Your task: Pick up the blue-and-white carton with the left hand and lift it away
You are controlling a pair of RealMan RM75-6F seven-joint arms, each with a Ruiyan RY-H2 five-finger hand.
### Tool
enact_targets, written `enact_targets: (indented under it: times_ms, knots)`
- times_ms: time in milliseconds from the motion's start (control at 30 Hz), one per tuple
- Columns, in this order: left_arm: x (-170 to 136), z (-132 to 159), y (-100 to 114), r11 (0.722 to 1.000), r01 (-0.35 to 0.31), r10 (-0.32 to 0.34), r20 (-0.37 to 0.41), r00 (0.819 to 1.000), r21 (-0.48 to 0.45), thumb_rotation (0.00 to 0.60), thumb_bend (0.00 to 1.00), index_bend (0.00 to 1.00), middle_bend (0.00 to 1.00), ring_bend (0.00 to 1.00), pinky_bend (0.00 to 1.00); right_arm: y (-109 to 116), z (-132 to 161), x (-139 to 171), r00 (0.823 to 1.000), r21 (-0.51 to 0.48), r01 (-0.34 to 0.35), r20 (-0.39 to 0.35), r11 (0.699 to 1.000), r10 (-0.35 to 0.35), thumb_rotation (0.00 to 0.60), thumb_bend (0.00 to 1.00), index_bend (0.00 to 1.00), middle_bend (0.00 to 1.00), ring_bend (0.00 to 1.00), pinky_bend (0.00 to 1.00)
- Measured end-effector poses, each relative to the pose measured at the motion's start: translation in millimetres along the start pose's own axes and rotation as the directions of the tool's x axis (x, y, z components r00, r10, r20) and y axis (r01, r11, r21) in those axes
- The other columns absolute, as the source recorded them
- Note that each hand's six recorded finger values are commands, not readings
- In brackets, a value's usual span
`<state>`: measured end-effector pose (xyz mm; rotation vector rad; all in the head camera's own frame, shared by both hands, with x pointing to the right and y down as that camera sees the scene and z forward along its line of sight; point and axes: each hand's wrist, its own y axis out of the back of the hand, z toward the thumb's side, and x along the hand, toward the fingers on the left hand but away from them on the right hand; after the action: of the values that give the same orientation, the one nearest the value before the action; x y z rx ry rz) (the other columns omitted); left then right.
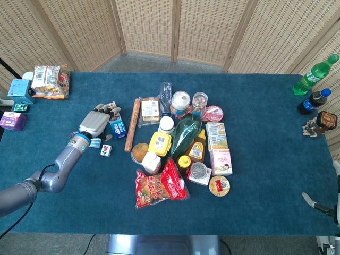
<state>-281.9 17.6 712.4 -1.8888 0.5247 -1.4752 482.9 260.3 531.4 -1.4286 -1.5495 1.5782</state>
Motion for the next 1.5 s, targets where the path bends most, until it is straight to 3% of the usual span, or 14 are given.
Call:
enact_targets:
  times_ms: [267, 400, 733, 800, 900, 967, 1067, 1167, 1267, 1333, 1500]
  knots:
    - [5, -1, -4, 0.999, 0.008, -0.007, -0.013, 1.0, 0.043, 0.6, 0.32, 0.08, 0.1, 0.05, 0.0, -1, 1, 0, 1.0, 0.0, 0.002, -0.001, 1.0, -0.002, 0.514, 0.0, 0.0, 0.0, 0.0, 0.0]
    - [11, 2, -5, 0.998, 0.001, 0.0, -0.016, 1.0, 0.061, 0.6, 0.32, 0.08, 0.1, 0.0, 0.0, 0, 1, 0, 1.0, -0.001, 0.006, 0.001, 1.0, -0.006, 0.515, 0.0, 0.0, 0.0, 0.0, 0.0]
    - [20, 9, -9, 0.989, 0.001, 0.0, -0.008, 1.0, 0.146, 0.6, 0.32, 0.12, 0.12, 0.02, 0.0, 2, -2, 2, 1.0, -0.001, 0.012, 0.012, 1.0, -0.012, 0.518, 0.0, 0.0, 0.0, 0.0, 0.0]
    - [21, 11, -9, 0.986, -0.003, 0.004, -0.006, 1.0, 0.168, 0.6, 0.32, 0.18, 0.19, 0.09, 0.0, 2, -3, 2, 1.0, -0.002, 0.013, 0.013, 1.0, -0.013, 0.514, 0.0, 0.0, 0.0, 0.0, 0.0]
    - [23, 13, -9, 0.979, -0.019, 0.02, -0.004, 1.0, 0.201, 0.6, 0.32, 0.38, 0.34, 0.28, 0.0, 3, -4, 2, 1.0, -0.005, 0.016, 0.015, 1.0, -0.016, 0.514, 0.0, 0.0, 0.0, 0.0, 0.0]
    - [24, 15, -9, 0.974, -0.025, 0.026, -0.002, 1.0, 0.224, 0.6, 0.32, 0.51, 0.46, 0.42, 0.05, 4, -5, 3, 1.0, -0.004, 0.019, 0.016, 1.0, -0.019, 0.515, 0.0, 0.0, 0.0, 0.0, 0.0]
    - [25, 15, -9, 0.969, -0.027, 0.029, -0.005, 1.0, 0.245, 0.6, 0.32, 0.62, 0.64, 0.61, 0.22, 5, -5, 3, 1.0, -0.008, 0.024, 0.015, 1.0, -0.024, 0.515, 0.0, 0.0, 0.0, 0.0, 0.0]
    - [24, 14, -10, 0.968, -0.019, 0.023, -0.012, 1.0, 0.249, 0.6, 0.32, 0.64, 0.69, 0.66, 0.3, 5, -6, 4, 1.0, -0.011, 0.024, 0.015, 1.0, -0.024, 0.514, 0.0, 0.0, 0.0, 0.0, 0.0]
    - [23, 11, -13, 0.968, 0.003, 0.002, -0.022, 1.0, 0.252, 0.6, 0.32, 0.58, 0.62, 0.63, 0.3, 5, -7, 4, 1.0, -0.013, 0.025, 0.017, 1.0, -0.024, 0.517, 0.0, 0.0, 0.0, 0.0, 0.0]
    - [22, 10, -14, 0.966, 0.016, -0.009, -0.028, 1.0, 0.259, 0.6, 0.32, 0.58, 0.63, 0.63, 0.31, 5, -7, 4, 1.0, -0.016, 0.025, 0.016, 1.0, -0.024, 0.515, 0.0, 0.0, 0.0, 0.0, 0.0]
    - [21, 11, -10, 0.967, -0.002, 0.012, -0.037, 0.999, 0.256, 0.6, 0.32, 0.73, 0.8, 0.79, 0.48, 5, -7, 5, 1.0, -0.02, 0.027, 0.013, 0.999, -0.026, 0.514, 0.0, 0.0, 0.0, 0.0, 0.0]
